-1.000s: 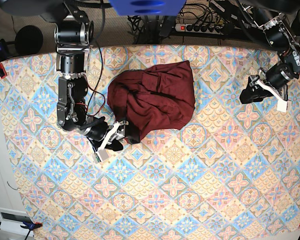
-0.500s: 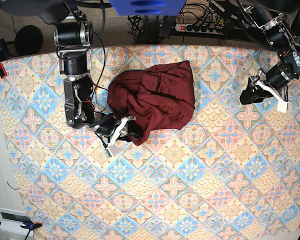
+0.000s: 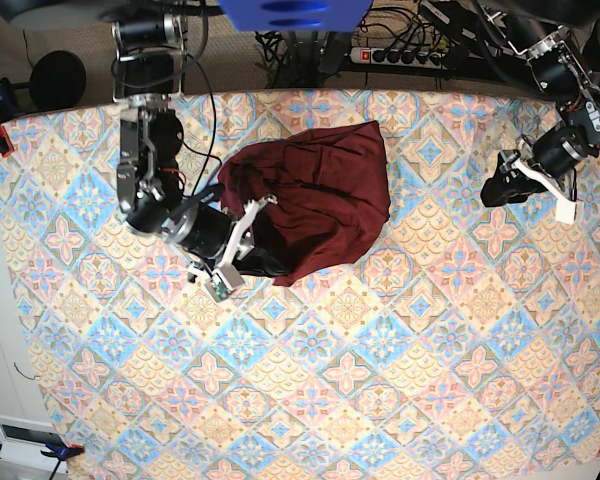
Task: Layout the t-shirt on the table in an organized manner, then fold the t-shirt properly
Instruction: 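Push the loose fabric edge into the bundle with the right gripper, then grasp the maroon bundle edge with the right gripper and lift it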
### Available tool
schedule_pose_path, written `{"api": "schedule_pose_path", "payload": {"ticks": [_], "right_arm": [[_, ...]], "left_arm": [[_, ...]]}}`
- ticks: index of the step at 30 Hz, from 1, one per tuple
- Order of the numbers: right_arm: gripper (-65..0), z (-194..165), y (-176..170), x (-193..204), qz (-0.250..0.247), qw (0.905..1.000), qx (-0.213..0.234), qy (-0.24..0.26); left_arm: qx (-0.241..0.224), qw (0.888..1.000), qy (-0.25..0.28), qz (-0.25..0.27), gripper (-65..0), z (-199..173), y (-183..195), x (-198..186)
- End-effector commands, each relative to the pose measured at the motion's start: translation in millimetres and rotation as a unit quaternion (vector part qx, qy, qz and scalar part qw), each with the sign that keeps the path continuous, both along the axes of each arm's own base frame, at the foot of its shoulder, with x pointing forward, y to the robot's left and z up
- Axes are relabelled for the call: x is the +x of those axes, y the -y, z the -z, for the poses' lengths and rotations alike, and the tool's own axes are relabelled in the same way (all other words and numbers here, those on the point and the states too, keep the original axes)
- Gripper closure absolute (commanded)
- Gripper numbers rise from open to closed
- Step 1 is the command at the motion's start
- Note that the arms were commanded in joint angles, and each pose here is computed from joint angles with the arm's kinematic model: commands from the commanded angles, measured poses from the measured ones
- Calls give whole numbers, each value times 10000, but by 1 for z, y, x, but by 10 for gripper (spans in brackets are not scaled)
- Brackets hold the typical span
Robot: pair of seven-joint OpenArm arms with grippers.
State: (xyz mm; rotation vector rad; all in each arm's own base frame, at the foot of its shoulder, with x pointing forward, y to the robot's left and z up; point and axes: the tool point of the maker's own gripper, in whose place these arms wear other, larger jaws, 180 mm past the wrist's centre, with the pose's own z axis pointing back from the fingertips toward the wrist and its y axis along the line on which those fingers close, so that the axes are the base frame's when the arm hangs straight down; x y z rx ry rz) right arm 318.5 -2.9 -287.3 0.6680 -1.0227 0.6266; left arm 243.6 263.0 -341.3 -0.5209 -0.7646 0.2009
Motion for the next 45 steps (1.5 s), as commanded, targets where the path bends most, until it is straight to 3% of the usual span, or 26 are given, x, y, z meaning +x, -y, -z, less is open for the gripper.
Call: {"api": "schedule_pose_path", "payload": {"ticks": [1, 8, 13, 19, 22, 24, 30, 33, 39, 43, 45], "right_arm": [[-3, -20, -12, -6, -192, 9992, 198, 289], [-5, -12, -52, -61, -855, 9959, 290, 100], [-7, 0, -55, -79, -1269, 9919, -45, 43], [-7, 8, -80, -108, -2301, 9717, -515, 138], [-7, 8, -84, -105, -2497, 9648, -788, 220], [-7, 10, -87, -105, -2723, 9554, -1105, 290], [-8, 10, -115, -125, -3637, 9138, -1649, 738], [-49, 20, -120, -136, -3880, 8954, -1987, 910], [-194, 24, -114, -127, -3757, 8952, -2189, 981], [-209, 25, -96, -113, -3518, 9022, -2307, 954], [-209, 21, -88, -98, -3271, 9112, -2302, 982]], "left_arm": [[53, 9997, 223, 12, -354, -12, -4, 7], [52, 9997, 221, 20, -354, -12, -3, 7], [52, 9998, 205, 20, -354, -12, -3, 6], [37, 9997, 228, 17, -354, -12, -3, 7], [37, 9997, 236, 17, -354, -13, -3, 8], [37, 9997, 236, 17, -354, -13, -3, 8], [35, 9997, 231, 14, -354, -12, -2, 8], [35, 9997, 231, 14, -354, -12, -2, 8], [34, 9997, 237, 21, -354, -12, -2, 8], [34, 9994, 352, 21, -354, -18, -2, 16], [39, 9992, 396, 23, -354, -21, -2, 18]]}}
